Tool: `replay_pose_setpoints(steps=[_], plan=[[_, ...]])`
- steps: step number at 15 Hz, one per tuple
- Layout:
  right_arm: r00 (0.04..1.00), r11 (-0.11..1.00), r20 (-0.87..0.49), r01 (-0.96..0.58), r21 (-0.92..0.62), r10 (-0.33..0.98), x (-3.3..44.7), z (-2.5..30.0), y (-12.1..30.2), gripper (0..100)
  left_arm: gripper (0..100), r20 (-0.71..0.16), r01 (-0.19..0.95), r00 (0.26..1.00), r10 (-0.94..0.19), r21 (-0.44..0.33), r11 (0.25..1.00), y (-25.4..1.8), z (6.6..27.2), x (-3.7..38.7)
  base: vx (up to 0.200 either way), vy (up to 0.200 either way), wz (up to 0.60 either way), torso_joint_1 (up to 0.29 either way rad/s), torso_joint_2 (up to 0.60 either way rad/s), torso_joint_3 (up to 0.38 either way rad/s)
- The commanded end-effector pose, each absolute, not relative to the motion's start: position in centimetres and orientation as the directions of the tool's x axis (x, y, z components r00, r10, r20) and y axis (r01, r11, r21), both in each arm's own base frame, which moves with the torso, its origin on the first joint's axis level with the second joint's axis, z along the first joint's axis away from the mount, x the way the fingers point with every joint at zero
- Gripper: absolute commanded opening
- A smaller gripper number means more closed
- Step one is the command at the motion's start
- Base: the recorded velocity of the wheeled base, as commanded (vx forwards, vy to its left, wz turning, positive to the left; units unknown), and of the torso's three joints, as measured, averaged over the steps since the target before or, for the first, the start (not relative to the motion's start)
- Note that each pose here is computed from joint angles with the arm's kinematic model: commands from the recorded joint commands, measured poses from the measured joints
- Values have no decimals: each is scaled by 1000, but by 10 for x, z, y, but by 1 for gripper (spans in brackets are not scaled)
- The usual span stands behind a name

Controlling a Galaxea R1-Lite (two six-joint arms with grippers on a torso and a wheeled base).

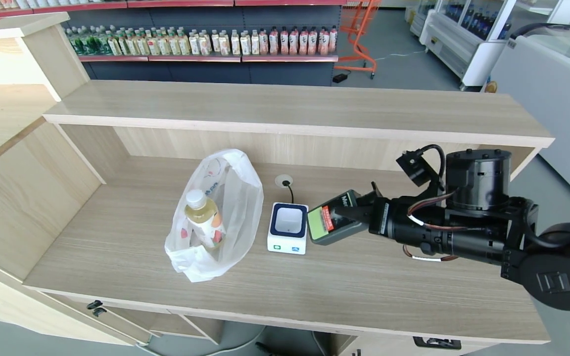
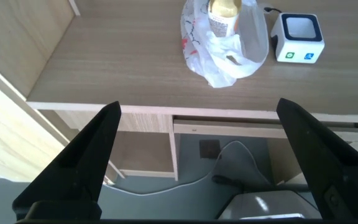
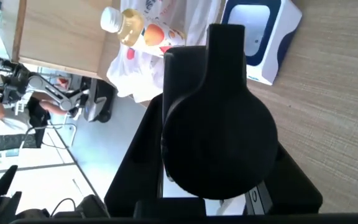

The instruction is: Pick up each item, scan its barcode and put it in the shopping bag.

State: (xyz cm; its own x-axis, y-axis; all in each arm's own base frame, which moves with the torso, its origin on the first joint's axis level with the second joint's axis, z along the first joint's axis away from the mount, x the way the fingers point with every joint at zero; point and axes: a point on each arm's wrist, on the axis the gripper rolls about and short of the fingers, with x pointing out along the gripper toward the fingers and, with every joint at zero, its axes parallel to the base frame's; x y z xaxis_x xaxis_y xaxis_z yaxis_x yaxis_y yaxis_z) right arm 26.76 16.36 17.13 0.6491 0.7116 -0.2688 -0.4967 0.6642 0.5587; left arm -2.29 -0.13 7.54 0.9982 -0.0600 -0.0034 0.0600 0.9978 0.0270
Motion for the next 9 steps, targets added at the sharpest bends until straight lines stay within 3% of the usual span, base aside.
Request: replay_pose_setpoints(steps=[1, 7, 9], plan=[[653, 679, -277, -508, 530, 705, 272, 168, 164, 0, 100, -5, 60, 998, -60, 27, 998, -1, 75, -23, 0, 200, 0, 7, 2, 7], [699, 762, -349, -445, 471, 624, 279, 158, 152, 0, 100, -3, 61, 998, -61, 29, 998, -1, 75, -23, 0, 0, 0, 0, 0, 0], [701, 762, -349, -441, 474, 622, 278, 158, 151, 0, 100, -5, 61, 998, -61, 29, 998, -1, 75, -23, 200, 0, 0, -7, 0, 7]])
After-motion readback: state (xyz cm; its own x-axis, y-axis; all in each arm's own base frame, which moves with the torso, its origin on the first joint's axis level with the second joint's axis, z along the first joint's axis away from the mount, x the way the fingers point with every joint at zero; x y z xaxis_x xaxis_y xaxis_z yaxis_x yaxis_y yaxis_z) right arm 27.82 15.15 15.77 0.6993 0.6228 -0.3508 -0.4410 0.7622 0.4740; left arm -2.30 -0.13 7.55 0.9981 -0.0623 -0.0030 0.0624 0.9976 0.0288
